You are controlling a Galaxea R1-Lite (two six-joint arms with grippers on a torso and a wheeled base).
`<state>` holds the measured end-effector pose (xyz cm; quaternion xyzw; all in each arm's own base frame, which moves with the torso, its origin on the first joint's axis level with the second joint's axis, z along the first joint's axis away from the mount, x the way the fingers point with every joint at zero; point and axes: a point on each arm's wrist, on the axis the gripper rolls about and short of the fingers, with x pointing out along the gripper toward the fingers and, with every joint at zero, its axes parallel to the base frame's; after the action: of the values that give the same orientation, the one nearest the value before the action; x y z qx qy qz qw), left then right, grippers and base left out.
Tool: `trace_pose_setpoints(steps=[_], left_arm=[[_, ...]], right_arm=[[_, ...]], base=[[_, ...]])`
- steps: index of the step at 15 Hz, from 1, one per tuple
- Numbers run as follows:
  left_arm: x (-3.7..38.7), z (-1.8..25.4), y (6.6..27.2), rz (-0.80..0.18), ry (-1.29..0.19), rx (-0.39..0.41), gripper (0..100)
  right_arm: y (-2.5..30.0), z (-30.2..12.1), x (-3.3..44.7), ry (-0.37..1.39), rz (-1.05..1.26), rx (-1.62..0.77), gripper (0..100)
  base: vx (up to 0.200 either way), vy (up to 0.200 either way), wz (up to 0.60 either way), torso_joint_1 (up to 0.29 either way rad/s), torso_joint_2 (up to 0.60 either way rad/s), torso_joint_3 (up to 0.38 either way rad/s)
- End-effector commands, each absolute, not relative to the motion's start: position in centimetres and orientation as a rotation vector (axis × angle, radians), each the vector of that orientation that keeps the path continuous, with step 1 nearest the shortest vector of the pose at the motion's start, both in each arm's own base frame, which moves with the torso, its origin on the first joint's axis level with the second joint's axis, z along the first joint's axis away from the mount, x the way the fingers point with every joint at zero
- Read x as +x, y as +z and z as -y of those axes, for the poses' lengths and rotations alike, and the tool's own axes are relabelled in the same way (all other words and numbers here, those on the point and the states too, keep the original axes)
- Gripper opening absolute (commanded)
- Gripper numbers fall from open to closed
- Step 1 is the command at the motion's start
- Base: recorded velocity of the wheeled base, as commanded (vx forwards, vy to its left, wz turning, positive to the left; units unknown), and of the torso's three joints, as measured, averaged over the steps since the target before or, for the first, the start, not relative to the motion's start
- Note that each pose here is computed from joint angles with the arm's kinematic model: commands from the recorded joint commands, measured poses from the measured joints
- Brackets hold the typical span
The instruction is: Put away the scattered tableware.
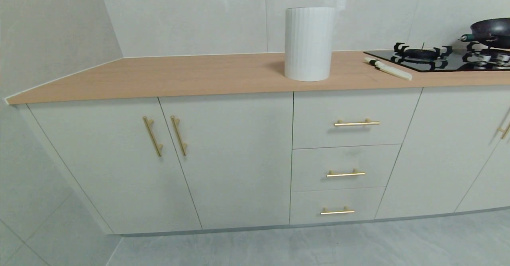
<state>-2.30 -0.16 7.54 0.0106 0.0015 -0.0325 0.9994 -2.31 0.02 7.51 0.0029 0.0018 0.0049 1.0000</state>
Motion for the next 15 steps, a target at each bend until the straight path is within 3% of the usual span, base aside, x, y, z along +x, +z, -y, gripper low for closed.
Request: trace_pose_setpoints(steps=[1, 10, 15], left_arm=[[-2.30, 0.16, 7.53, -0.004, -0.064, 0.021, 100], [-2.30, 0.16, 7.53, -0.004, -0.064, 0.021, 100], [-2.30, 0.16, 7.53, -0.004, -0.063, 0.015, 100]], right_arm=[[7.51, -0.02, -2.29, 0.011, -0.006, 0.006, 100], [7.51, -0.01, -2.29, 0.009, -0.006, 0.008, 100], [7.51, -0.01, -2.29, 0.009, -0.006, 0.008, 100]], base=[[0.200, 0.000, 0.00, 0.002, 0.00, 0.002], [0.200, 0.000, 0.00, 0.000, 0.00, 0.002], [0.000, 0.000, 0.00, 0.000, 0.00, 0.000]])
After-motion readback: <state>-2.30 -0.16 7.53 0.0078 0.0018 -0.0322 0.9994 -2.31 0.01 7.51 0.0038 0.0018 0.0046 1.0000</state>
